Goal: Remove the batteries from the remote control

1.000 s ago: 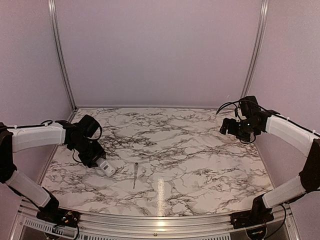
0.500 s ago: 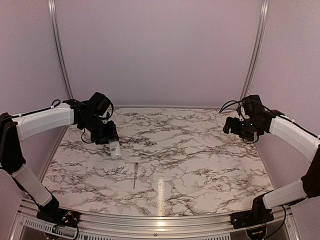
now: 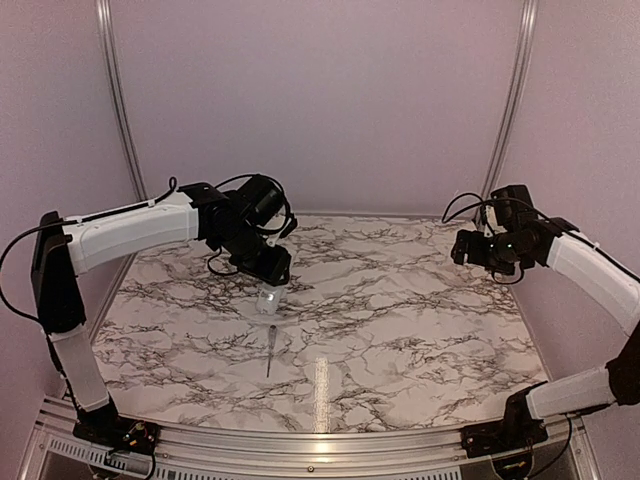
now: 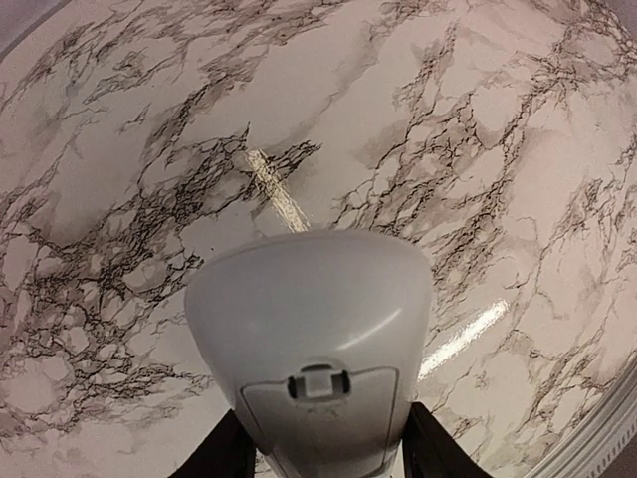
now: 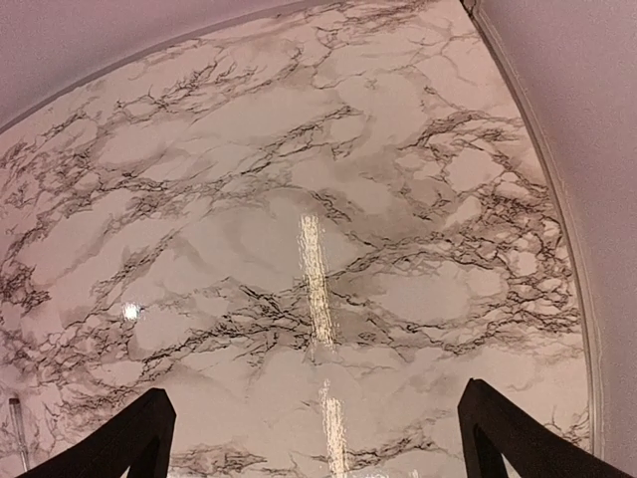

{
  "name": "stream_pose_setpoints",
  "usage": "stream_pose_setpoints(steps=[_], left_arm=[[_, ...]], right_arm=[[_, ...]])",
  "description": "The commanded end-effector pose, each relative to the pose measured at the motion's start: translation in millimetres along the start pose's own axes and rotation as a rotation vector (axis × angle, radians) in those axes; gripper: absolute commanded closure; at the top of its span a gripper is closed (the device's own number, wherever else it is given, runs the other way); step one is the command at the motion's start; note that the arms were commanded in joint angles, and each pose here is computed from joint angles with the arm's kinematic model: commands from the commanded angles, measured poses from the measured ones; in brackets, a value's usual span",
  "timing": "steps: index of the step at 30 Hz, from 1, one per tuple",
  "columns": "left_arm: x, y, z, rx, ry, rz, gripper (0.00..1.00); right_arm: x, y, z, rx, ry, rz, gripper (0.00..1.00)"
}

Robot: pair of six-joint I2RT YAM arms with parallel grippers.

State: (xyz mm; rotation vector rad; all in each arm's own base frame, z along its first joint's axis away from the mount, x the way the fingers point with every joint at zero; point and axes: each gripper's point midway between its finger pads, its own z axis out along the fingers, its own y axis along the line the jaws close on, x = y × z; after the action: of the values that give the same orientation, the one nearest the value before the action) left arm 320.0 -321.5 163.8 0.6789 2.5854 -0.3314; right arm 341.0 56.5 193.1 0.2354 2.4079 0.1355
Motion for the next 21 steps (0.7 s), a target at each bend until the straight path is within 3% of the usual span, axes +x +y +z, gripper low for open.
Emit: stream_pose_setpoints(steps=[1,13,21], left_arm=[[-4,-24,6,-0.011,0.022,0.221,0.71],[14,-131,47,0.092,0.053,0.518,0.71],[66,-153,78,0.076,0.157,0.681,0.71]], right_arm=[[-13,23,-16,-0.115,-0.048,-0.092,0.01],[-9,30,-18,-0.159,-0.032,-0.127,0.02],[-4,32,-17,-0.174,-0.007,-0.129,0.02]])
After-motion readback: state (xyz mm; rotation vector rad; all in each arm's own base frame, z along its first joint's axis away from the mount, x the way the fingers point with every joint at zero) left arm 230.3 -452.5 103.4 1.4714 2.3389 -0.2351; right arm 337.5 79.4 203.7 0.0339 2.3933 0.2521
